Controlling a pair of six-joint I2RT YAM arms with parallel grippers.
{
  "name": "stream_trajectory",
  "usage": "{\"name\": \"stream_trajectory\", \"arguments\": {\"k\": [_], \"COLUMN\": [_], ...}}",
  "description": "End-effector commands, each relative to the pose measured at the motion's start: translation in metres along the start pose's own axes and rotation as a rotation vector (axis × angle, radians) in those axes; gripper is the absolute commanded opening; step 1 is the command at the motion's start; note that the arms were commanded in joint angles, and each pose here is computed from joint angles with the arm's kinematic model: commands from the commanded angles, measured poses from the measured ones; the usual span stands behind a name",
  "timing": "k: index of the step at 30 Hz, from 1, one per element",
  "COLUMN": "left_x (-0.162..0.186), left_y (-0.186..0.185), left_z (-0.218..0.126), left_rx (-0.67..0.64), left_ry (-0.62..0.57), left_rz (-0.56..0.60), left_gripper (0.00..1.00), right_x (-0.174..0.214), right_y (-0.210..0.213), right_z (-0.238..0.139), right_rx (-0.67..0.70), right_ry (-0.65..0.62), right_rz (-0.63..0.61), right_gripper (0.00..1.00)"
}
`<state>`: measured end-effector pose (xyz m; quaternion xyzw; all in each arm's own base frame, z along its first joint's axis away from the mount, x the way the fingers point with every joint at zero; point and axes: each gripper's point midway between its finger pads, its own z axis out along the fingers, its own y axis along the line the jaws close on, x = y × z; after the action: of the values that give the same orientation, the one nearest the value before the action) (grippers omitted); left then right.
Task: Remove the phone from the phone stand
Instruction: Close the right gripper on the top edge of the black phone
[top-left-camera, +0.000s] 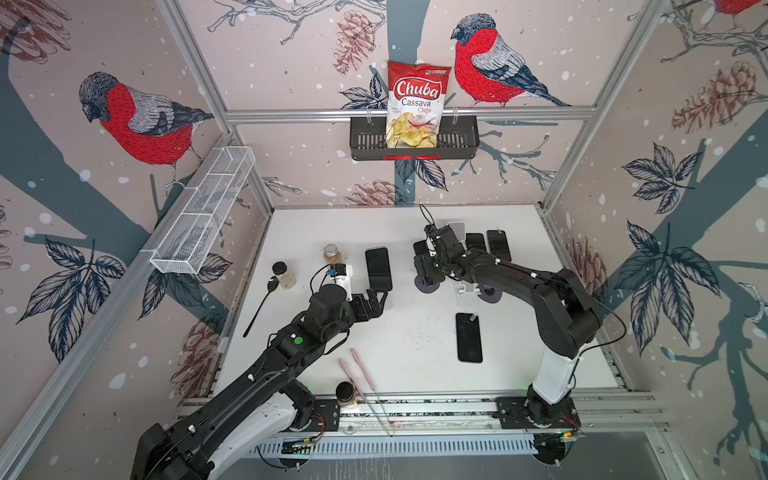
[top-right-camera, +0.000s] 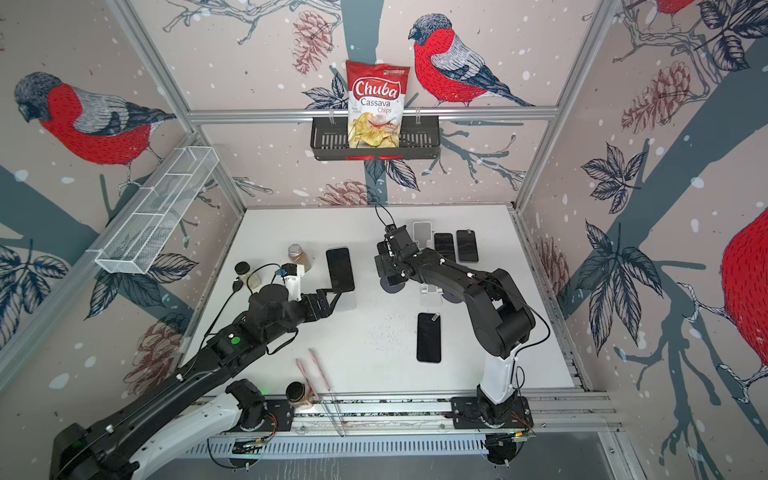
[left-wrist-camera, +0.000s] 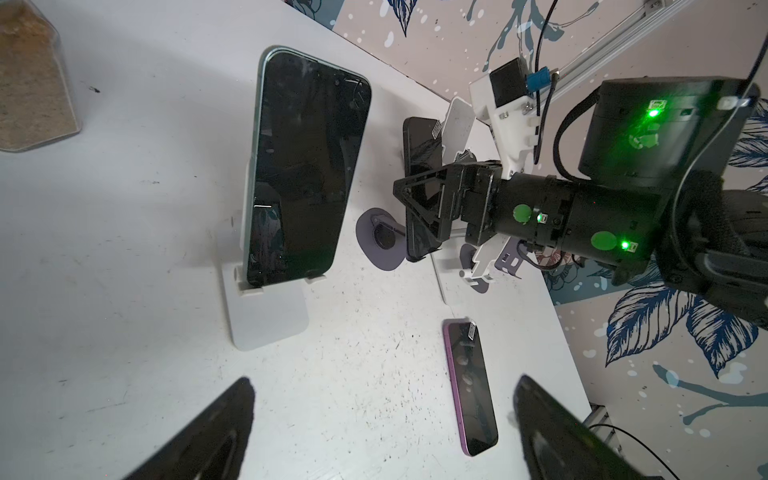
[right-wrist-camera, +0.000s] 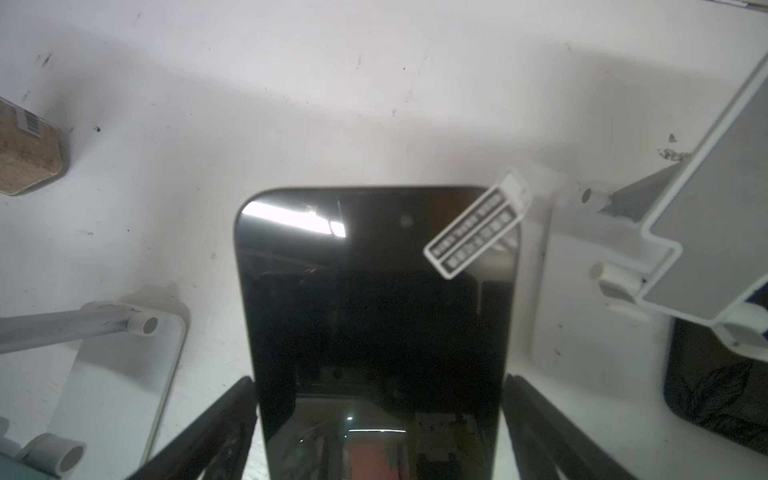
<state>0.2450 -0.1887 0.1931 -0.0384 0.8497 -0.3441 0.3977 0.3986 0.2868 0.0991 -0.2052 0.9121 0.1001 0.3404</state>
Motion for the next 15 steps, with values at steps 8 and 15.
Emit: {"name": "stream_trajectory", "arguments": {"k": [8,15], "left_x": [-0.0068,-0.0058], "left_y": [-0.0059,-0.0056], "left_z": [-0.0004,-0.0001], "left_rx": [0.027,0.028], "left_ry": [-0.03,-0.027], "left_rz": [0.006,0.006], "left_gripper": [0.96,0.96], "right_x": [-0.0015,-0.0046], "right_y": [0.0015,0.0031], "right_z": [0.0027,-0.0022], "right_rx": [0.055,0.071], "right_ry": [-0.016,-0.032], "right_rz": [-0.039,-0.05], "right_gripper": [0.69,0.62]}}
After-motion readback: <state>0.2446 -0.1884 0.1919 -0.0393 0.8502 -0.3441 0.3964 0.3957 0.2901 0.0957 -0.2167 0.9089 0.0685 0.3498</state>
